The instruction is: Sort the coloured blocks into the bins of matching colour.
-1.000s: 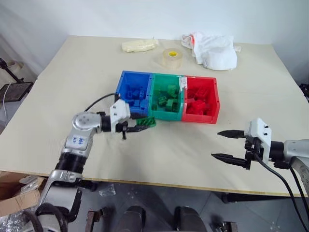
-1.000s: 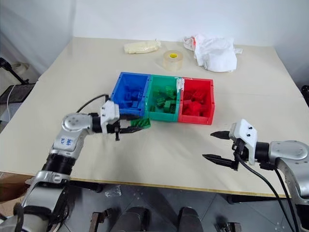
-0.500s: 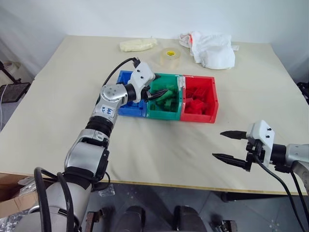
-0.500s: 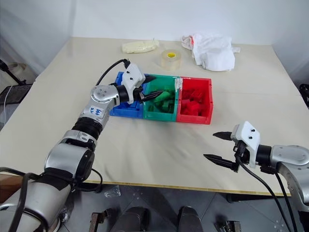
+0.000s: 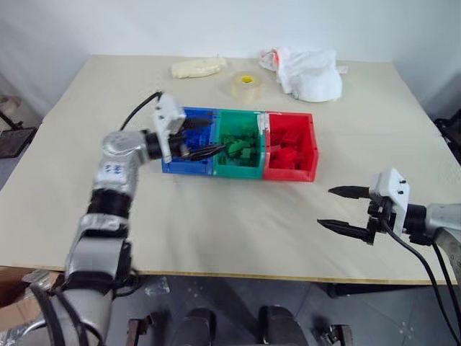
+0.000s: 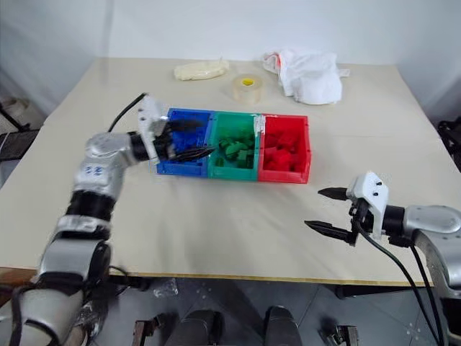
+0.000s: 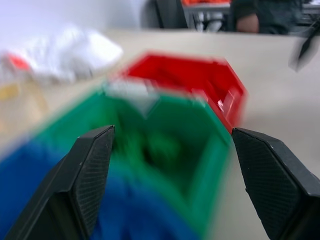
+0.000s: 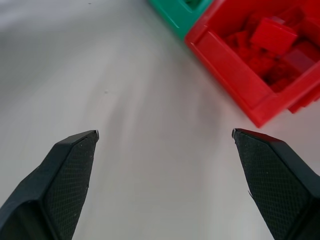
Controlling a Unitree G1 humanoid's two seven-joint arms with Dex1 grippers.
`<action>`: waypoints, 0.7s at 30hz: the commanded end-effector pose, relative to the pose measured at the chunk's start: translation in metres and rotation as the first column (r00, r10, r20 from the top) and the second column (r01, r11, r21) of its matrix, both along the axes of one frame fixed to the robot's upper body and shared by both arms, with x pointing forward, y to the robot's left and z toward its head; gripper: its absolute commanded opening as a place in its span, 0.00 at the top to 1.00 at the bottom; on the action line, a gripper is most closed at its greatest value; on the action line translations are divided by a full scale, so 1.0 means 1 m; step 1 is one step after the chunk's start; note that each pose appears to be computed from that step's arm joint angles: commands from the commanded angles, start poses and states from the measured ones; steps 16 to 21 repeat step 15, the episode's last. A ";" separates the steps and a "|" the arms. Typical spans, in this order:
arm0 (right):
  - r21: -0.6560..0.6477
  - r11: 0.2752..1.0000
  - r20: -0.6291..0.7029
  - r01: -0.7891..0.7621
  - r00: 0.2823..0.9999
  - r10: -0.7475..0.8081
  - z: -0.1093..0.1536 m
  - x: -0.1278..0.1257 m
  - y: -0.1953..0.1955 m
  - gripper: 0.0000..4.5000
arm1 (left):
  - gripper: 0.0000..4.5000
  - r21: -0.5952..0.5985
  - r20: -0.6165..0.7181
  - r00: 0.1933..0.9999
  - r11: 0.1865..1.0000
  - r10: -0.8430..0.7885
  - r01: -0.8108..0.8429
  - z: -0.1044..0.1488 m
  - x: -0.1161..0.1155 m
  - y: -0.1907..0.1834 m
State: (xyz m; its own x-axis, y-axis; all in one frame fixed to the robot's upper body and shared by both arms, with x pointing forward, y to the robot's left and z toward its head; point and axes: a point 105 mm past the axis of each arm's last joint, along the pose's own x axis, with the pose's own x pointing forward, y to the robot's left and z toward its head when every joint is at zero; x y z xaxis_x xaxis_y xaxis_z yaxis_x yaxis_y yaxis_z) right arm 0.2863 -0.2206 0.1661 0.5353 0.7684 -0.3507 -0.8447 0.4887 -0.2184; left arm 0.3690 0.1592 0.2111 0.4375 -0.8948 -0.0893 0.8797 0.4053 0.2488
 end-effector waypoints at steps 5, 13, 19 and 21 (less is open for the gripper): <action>-0.051 0.997 -0.003 -0.052 0.999 0.052 0.008 0.016 -0.014 0.00 | 0.12 0.065 -0.085 0.996 0.998 0.005 0.001 -0.013 -0.066 0.059; -0.063 0.996 -0.009 -0.066 0.998 0.066 0.010 0.033 -0.019 0.00 | 0.12 0.068 -0.080 0.992 0.994 0.093 -0.088 -0.027 -0.082 0.090; -0.064 0.996 -0.010 -0.068 0.998 0.067 0.010 0.034 -0.020 0.00 | 0.12 0.066 -0.072 0.993 0.994 0.097 -0.092 -0.027 -0.082 0.092; -0.064 0.996 -0.010 -0.068 0.998 0.067 0.010 0.034 -0.020 0.00 | 0.12 0.066 -0.072 0.993 0.994 0.097 -0.092 -0.027 -0.082 0.092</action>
